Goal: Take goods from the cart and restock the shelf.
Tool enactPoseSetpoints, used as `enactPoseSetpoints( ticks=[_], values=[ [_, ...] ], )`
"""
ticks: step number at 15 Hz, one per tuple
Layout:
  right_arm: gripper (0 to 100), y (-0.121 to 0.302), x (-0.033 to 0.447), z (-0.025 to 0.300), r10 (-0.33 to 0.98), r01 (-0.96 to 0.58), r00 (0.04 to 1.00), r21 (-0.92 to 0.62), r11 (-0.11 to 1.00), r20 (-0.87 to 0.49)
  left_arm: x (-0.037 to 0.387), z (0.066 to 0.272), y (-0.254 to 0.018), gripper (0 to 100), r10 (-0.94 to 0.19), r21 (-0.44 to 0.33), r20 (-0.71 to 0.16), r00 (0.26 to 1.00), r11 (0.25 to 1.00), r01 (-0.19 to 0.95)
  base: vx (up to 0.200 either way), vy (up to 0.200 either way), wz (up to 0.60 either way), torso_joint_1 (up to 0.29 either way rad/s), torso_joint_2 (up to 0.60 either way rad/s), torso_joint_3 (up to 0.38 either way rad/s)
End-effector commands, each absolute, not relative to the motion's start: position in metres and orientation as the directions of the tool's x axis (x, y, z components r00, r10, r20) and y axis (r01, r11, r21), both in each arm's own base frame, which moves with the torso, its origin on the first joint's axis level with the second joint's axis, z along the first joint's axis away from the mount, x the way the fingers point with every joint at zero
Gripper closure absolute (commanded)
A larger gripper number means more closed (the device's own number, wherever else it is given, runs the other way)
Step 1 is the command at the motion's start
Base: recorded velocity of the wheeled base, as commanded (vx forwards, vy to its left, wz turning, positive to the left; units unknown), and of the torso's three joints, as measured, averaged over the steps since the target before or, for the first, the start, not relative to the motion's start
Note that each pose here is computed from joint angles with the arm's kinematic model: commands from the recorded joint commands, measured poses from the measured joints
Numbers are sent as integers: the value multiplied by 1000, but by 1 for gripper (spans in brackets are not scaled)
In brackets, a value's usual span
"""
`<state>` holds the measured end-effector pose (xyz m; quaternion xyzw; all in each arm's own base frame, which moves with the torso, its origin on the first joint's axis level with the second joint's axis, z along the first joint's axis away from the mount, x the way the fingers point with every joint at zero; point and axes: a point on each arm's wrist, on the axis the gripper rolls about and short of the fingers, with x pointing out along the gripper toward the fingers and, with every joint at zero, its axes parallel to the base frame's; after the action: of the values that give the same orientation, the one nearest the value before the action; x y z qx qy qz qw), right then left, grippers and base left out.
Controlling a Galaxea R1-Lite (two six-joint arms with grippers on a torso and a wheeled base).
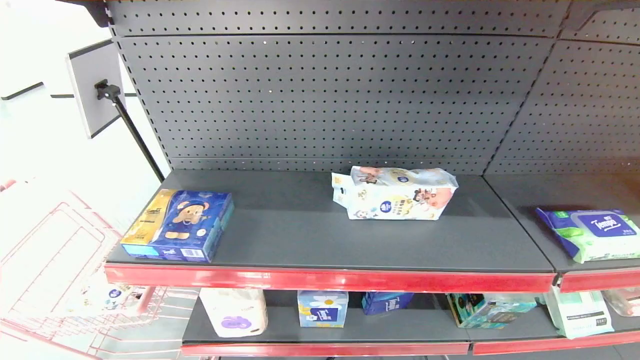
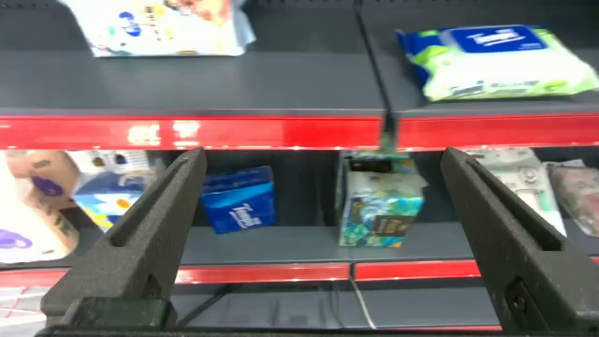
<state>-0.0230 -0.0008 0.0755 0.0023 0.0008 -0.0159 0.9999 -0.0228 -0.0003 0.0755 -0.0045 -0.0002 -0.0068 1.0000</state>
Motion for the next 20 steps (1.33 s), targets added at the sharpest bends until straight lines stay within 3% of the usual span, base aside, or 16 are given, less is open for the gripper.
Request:
enactPoseSetpoints(
  ticks=[1, 20],
  values=[
    [0, -1, -23, 75, -32, 32, 999, 4, 999, -3, -23, 75, 0, 0, -14, -9, 0, 1000, 1000, 14, 0, 200, 0, -2, -2, -7],
    [0, -1, -23, 75, -32, 32, 999, 4, 999, -3, -23, 75, 0, 0, -14, -11, 0, 1000, 1000, 14, 0, 200, 0, 3, 3, 1]
  ],
)
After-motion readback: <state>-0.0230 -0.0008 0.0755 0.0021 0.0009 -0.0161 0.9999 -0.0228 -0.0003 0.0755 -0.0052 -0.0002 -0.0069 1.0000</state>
